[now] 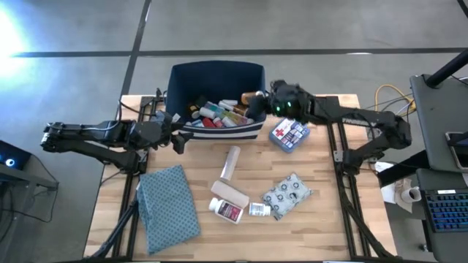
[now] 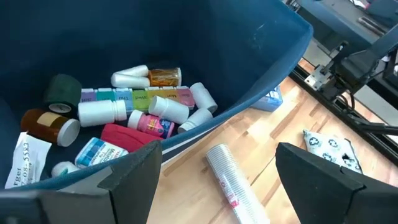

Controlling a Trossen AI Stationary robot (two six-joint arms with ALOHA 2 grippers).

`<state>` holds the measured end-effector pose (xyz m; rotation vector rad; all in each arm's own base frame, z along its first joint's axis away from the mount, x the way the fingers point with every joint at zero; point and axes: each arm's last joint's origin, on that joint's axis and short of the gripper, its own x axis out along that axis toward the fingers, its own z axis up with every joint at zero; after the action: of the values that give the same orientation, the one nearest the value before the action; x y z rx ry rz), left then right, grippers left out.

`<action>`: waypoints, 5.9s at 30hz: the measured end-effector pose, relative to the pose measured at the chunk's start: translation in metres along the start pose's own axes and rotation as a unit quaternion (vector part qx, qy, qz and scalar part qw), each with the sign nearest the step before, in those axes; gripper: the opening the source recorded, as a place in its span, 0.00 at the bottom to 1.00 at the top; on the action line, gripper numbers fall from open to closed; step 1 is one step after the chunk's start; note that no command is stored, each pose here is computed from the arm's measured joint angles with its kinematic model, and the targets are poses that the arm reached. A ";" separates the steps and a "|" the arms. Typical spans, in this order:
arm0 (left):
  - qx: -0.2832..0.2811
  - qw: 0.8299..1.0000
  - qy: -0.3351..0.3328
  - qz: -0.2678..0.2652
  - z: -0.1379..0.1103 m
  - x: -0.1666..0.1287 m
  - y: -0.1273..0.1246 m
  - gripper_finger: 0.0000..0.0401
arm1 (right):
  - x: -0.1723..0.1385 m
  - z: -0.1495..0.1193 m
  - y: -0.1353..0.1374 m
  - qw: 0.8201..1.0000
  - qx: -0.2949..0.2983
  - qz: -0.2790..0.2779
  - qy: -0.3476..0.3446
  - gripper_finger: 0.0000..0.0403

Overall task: Pick & place medical supplies in basket/bin
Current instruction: Put the orange pill bottle into the blue bin, then put the brown bandage into the blue bin

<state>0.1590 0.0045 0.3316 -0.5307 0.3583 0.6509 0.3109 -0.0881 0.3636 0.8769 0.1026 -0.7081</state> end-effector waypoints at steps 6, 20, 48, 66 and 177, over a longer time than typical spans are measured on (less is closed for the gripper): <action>-0.012 1.000 0.001 -0.001 0.000 0.000 0.000 0.73 | 0.043 0.013 -0.028 0.999 0.013 -0.005 0.046 0.47; -0.027 1.000 0.001 0.000 0.000 0.000 0.000 0.73 | 0.071 0.033 -0.001 0.986 -0.121 -0.051 0.101 0.85; -0.066 0.986 0.149 -0.045 -0.074 0.067 0.000 0.73 | -0.046 -0.058 0.034 0.914 -0.173 -0.287 0.230 0.90; 0.027 0.966 0.256 -0.001 -0.112 0.171 -0.072 0.73 | -0.086 -0.142 0.010 0.858 -0.126 -0.408 0.287 0.90; -0.039 0.992 0.078 -0.087 -0.006 0.017 -0.066 0.72 | 0.065 -0.292 0.007 0.847 -0.300 0.024 0.438 0.90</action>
<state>0.2134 -0.0352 0.3421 -0.6817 0.4295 0.4582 0.4227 0.0945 0.1550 0.5234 1.0657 -0.1420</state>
